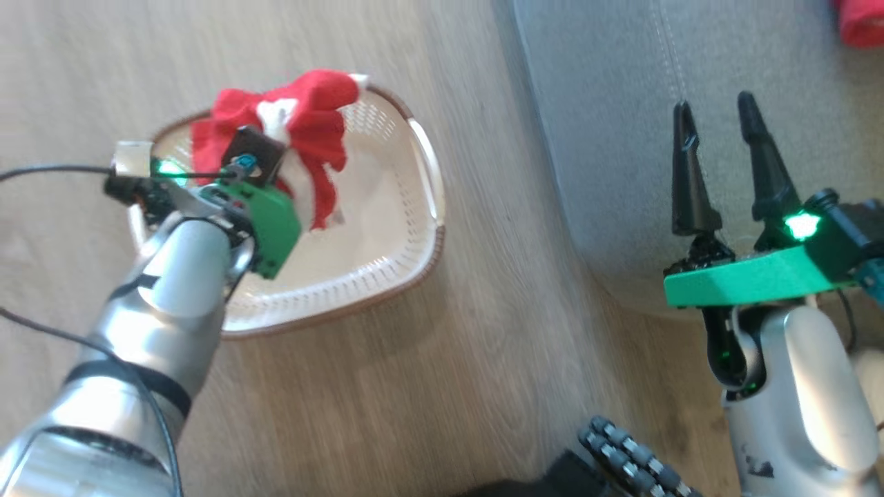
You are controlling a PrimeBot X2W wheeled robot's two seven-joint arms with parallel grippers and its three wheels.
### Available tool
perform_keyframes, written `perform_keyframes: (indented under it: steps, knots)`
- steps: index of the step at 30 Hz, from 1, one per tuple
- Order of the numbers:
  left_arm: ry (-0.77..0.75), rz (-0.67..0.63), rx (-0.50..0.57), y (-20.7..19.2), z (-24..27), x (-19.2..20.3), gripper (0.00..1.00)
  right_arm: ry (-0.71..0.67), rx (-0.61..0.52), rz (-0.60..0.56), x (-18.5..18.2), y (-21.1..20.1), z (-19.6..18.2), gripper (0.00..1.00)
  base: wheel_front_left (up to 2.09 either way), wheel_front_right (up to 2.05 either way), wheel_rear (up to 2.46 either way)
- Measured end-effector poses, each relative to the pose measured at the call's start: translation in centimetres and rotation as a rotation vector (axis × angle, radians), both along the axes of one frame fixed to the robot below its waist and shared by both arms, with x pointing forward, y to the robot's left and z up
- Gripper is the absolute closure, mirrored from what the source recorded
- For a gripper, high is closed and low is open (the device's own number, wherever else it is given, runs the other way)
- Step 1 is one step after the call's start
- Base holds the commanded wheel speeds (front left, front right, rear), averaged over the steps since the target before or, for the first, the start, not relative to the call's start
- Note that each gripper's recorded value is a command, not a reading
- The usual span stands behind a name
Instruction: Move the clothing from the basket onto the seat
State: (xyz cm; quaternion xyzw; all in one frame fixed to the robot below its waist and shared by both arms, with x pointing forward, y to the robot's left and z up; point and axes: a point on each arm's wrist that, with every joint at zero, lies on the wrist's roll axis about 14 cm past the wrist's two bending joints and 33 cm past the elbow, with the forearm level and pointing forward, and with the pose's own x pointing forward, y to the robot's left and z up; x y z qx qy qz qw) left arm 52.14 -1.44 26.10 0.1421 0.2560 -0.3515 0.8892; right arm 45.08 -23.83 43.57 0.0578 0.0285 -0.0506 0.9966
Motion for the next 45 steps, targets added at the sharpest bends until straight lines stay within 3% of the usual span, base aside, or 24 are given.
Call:
perform_keyframes:
  steps: [5, 16, 27, 36, 45]
  knots:
    - [-0.138, 0.087, -0.128, 0.4, 6.9, 0.4, 1.00, -0.052, 0.005, 0.038, -0.4, 1.5, 2.2, 0.00, 0.00, 0.00, 0.00]
    - [-0.350, 0.259, -0.325, 4.3, 18.7, -3.9, 1.00, -0.065, 0.033, 0.100, -4.6, 4.3, 3.9, 0.00, 0.00, 0.00, 0.00]
    - [-0.658, 0.438, -0.502, 10.5, 30.8, -8.0, 1.00, -0.165, 0.050, 0.185, -6.5, 7.3, 7.6, 0.00, 0.00, 0.00, 0.00]
    - [-0.946, 0.467, -0.646, 12.9, 40.9, -12.0, 1.00, -0.210, 0.052, 0.236, -7.7, 9.0, 9.1, 0.00, 0.00, 0.00, 0.00]
    - [-1.053, 0.445, -0.733, 12.9, 44.8, -14.1, 1.00, -0.191, 0.057, 0.263, -7.7, 9.9, 8.5, 0.00, 0.00, 0.00, 0.00]
